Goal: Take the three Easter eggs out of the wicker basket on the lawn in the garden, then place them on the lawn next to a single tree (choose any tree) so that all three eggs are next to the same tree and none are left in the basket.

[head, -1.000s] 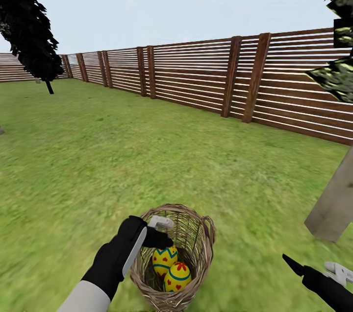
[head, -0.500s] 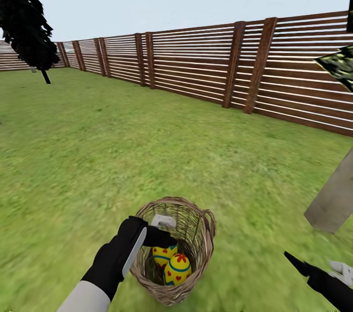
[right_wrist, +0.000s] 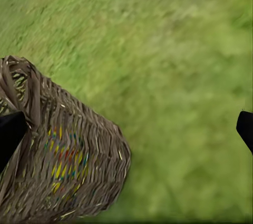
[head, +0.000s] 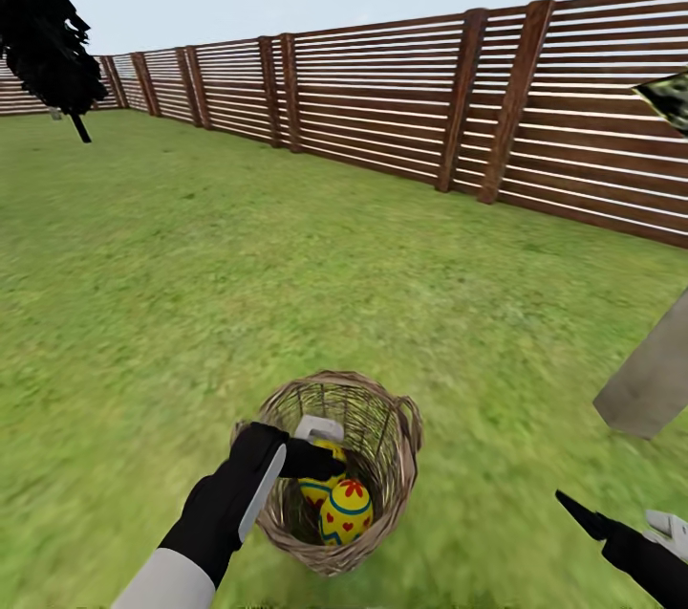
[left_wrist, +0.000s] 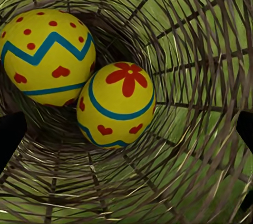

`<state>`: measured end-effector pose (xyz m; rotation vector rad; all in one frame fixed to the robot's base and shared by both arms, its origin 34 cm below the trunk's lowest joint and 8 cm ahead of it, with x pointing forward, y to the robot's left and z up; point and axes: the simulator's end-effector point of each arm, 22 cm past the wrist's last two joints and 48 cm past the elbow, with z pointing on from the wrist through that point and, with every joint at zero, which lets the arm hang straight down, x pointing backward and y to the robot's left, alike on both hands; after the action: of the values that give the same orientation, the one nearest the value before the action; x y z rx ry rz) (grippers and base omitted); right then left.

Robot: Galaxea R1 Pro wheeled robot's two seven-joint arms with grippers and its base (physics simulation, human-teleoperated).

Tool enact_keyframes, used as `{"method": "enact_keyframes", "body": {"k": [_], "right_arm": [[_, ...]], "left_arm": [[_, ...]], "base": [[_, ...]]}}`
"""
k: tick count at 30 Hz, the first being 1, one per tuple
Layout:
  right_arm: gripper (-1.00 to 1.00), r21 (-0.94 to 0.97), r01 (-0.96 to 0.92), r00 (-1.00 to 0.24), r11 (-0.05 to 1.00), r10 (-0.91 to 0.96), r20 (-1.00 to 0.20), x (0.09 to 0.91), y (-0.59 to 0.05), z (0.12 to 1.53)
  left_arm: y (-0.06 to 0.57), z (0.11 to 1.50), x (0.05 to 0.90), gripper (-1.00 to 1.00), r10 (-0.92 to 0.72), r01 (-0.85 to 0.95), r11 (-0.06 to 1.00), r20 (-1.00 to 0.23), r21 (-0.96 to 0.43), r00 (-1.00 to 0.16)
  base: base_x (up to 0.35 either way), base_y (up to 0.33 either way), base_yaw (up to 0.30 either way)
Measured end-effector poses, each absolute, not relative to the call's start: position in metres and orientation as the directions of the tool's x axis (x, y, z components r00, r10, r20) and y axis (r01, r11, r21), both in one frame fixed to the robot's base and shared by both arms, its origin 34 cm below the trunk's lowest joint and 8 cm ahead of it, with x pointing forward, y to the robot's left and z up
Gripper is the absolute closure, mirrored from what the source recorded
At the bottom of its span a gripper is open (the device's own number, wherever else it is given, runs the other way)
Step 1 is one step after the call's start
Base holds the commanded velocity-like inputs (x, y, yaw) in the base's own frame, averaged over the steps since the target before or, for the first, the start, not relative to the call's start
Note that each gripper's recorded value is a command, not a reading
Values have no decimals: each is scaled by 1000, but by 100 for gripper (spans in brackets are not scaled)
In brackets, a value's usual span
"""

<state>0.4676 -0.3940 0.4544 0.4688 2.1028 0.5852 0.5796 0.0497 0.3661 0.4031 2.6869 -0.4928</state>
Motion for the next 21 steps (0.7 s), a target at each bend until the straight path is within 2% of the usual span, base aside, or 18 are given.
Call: {"method": "enact_keyframes", "body": {"k": [21], "right_arm": [[-100, 560, 133, -576, 818, 524, -628, 466, -391, 435]], "left_arm": [[51, 344, 575, -100, 205, 325, 901, -376, -289, -903]], "base": [[0, 0, 0]]}}
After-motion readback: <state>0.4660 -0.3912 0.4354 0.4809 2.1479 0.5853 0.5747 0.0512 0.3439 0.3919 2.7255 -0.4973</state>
